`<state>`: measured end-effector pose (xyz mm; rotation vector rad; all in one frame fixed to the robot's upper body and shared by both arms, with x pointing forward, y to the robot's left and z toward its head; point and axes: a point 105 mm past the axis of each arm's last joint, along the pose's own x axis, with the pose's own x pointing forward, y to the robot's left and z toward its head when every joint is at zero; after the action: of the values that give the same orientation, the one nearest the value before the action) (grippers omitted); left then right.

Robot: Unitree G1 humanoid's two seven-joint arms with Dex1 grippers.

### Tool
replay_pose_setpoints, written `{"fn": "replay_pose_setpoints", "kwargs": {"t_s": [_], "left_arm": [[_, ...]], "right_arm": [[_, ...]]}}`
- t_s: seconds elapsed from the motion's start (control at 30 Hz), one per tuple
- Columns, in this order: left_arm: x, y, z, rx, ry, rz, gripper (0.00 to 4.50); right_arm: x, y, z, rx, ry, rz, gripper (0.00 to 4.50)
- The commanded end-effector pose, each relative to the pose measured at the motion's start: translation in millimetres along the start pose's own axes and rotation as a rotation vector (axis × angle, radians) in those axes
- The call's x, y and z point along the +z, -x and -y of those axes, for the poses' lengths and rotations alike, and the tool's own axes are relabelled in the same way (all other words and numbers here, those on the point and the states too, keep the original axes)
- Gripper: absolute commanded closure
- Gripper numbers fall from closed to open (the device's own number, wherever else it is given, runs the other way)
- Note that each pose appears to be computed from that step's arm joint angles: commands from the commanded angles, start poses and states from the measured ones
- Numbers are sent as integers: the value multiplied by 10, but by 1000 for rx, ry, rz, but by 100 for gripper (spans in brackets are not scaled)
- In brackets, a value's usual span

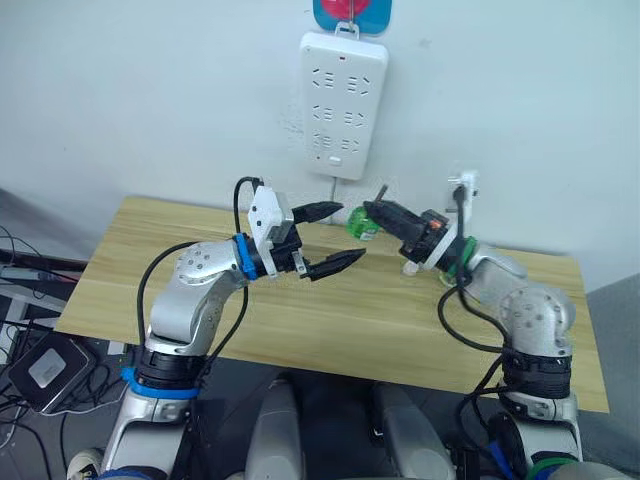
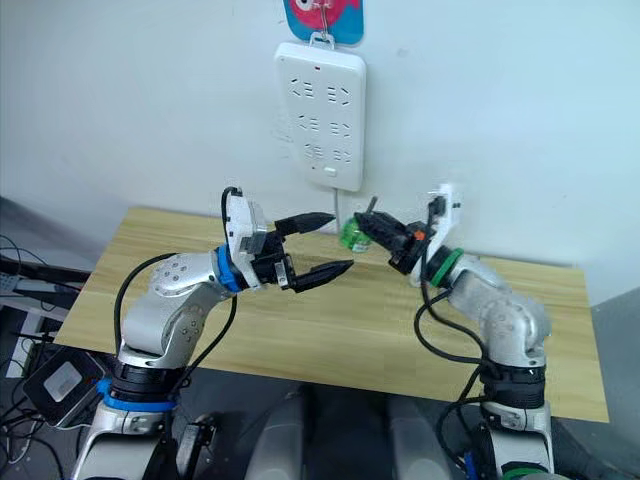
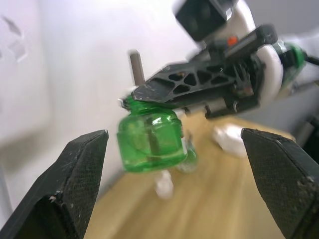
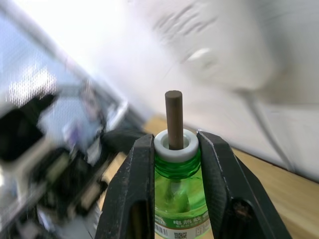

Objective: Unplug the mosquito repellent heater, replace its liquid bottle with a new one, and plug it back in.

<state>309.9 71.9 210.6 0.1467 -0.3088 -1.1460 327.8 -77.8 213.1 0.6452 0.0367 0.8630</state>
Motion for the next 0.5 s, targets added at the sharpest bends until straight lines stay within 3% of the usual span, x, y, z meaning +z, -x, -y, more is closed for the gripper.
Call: {"fn": "replay_pose_setpoints", "kwargs": {"t_s": [0.03, 0.2, 0.5], "left_arm": [[192, -88, 29, 99, -87, 106, 0], [239, -227, 41, 178, -103, 172, 0], [224, -351, 23, 199, -96, 203, 0]], "right_arm": [[187, 58, -160, 14, -206, 135, 363], [266, 69, -261, 13, -322, 156, 363], [298, 52, -372, 34, -342, 111, 363]]}}
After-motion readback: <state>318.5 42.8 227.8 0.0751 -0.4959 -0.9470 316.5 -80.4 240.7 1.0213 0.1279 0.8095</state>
